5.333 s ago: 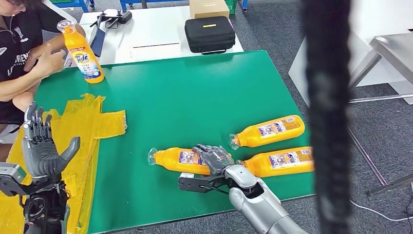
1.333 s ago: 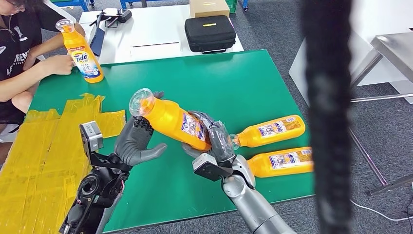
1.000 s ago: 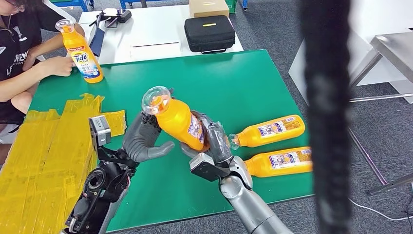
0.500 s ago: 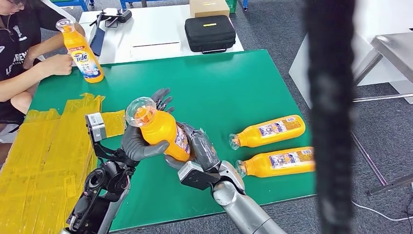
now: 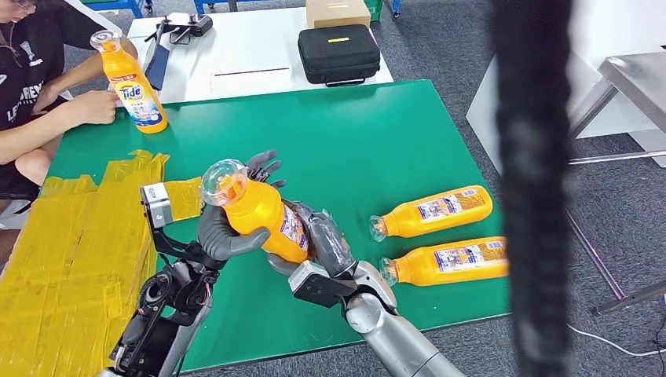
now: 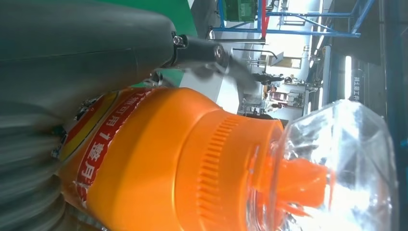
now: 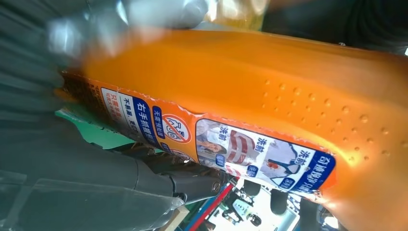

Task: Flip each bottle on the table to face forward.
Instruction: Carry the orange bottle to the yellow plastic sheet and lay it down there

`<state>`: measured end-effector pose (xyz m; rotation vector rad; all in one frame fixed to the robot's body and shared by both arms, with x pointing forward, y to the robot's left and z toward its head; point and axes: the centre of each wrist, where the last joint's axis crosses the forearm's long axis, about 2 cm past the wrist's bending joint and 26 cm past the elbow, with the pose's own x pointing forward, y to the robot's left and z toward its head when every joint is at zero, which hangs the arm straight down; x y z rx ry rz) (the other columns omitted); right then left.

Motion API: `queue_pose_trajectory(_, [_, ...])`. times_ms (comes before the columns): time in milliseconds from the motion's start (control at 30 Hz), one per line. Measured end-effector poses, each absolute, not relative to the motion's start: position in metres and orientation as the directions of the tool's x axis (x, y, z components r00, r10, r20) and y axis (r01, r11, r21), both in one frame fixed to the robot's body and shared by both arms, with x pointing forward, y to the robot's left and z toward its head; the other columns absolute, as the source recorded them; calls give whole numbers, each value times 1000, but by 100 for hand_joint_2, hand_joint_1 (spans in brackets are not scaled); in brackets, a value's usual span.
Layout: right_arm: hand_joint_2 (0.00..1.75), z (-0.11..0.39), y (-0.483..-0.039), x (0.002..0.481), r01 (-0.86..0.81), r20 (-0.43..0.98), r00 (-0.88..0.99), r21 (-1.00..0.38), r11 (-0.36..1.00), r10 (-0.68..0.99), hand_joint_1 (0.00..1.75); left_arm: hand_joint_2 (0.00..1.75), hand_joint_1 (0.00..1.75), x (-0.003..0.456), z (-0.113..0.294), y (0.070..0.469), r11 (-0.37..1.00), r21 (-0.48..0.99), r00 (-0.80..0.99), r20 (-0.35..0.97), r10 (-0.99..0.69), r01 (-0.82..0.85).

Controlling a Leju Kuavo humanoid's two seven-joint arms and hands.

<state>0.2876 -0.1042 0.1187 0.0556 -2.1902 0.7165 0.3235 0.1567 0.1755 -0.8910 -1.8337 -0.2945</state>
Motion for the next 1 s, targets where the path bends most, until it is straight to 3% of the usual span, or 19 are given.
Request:
queue_pose_trajectory(500, [175, 118, -103, 286, -309, 752, -639, -446, 840, 164, 175, 175, 175, 324, 175, 159, 712, -191, -207, 878, 432, 675])
queue_pose_trajectory(567, [175, 118, -103, 286, -311, 755, -636, -442, 841, 162, 110, 175, 175, 325, 175, 160, 715, -192, -208, 878, 432, 673])
queue_pose_trajectory(633, [175, 118, -103, 287, -309, 757, -634, -439, 844, 161, 23, 175, 175, 325, 175, 161, 717, -192, -210, 877, 431, 670])
queue_pose_trajectory(700, [175, 119, -103, 286, -300, 756, -634, -433, 850, 162, 0, 175, 175, 325, 175, 161, 724, -191, -216, 877, 429, 663])
queue_pose_trajectory(867, [175, 128, -105, 286, -259, 744, -648, -419, 870, 166, 0, 175, 175, 327, 177, 167, 775, -175, -264, 875, 405, 608])
queue_pose_trajectory(1000, [175, 143, -109, 284, -210, 704, -687, -427, 880, 178, 0, 175, 175, 331, 175, 183, 875, -122, -335, 892, 304, 469])
